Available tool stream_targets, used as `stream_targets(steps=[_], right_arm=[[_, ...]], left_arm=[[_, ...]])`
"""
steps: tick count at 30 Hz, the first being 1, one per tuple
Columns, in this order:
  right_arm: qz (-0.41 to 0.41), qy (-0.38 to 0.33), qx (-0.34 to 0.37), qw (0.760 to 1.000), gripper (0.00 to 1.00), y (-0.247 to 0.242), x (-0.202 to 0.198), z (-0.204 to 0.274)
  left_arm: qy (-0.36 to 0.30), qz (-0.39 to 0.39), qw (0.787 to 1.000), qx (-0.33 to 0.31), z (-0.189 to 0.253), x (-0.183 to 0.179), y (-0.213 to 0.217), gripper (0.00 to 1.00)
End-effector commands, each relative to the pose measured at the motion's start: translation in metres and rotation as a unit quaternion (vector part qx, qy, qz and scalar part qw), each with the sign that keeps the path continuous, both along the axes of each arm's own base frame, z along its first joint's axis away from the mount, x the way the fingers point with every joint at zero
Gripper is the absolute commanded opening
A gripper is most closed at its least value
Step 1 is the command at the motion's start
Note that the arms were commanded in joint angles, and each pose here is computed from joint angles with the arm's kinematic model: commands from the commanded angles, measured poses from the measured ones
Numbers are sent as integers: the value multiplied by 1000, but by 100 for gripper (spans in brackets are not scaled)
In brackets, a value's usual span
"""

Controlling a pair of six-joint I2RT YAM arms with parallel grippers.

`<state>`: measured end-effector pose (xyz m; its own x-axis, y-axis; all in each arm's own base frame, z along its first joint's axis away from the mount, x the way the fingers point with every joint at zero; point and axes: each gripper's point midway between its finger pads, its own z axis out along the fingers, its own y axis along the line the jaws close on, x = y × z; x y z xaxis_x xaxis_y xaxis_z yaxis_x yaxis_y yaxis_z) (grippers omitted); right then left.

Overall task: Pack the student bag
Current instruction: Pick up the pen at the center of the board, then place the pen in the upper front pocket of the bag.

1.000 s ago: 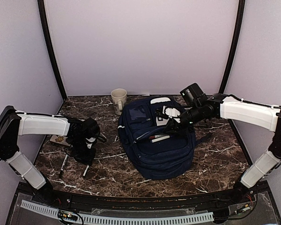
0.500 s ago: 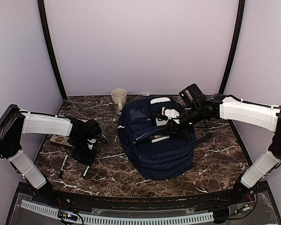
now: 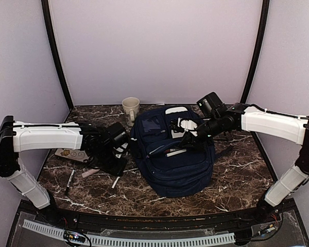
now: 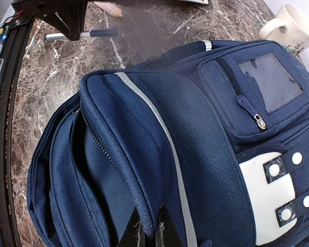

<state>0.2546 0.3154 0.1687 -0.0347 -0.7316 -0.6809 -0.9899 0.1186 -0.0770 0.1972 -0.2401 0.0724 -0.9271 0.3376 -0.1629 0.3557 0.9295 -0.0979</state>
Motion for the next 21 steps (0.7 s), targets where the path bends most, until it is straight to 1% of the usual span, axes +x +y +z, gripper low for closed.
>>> stream_targets(steps=[1,3,5,7,10,12,15,17,19,21], right_arm=[[13,-6,24,1000,0,11,-2,8],[4,-9,26,1000,0,11,1,11],[-3,-9,29,1000,0,11,2,13],[-9,-12,30,999,0,11,4,15],[-17,-19,33,999,0,10,6,19],[-21,-17,38,999,0,10,7,22],[-20,-1,53,998,0,10,6,26],[-20,5,59,998,0,10,6,28],[-22,6,61,998,0,9,7,30],[-26,6,62,998,0,7,9,30]], left_arm=[[-78,-54,990,-103,56,4,-52,1],[-93,-80,981,-153,68,2,-75,0],[-106,-106,971,-185,77,-1,-95,0],[-147,-157,952,-218,90,-9,-124,0],[-197,-210,931,-226,102,-16,-149,0],[-234,-251,916,-208,108,-18,-161,0],[-269,-300,903,-150,111,-13,-169,0],[-293,-337,888,-112,111,-10,-174,0],[-305,-370,874,-82,107,-8,-183,0],[-307,-390,867,-52,103,-3,-192,0]])
